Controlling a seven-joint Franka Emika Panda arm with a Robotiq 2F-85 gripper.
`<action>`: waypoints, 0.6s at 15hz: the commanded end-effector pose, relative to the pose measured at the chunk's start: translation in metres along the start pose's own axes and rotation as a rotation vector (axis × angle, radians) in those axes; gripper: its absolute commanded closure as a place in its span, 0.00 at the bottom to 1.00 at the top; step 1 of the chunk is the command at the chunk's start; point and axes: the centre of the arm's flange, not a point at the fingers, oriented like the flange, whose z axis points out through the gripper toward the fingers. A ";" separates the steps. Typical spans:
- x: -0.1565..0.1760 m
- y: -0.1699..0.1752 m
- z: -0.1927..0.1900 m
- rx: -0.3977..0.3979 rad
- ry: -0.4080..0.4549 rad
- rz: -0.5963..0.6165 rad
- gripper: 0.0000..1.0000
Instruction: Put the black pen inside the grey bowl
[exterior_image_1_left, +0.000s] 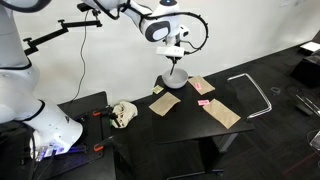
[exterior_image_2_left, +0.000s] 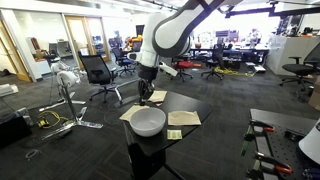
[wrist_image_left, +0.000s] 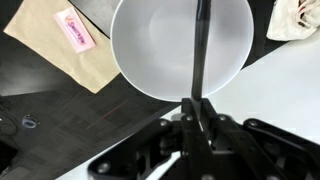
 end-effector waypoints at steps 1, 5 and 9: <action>-0.010 0.016 0.017 0.025 0.045 -0.079 0.97; -0.017 0.031 0.038 0.057 0.068 -0.136 0.97; -0.012 0.033 0.044 0.078 0.109 -0.154 0.97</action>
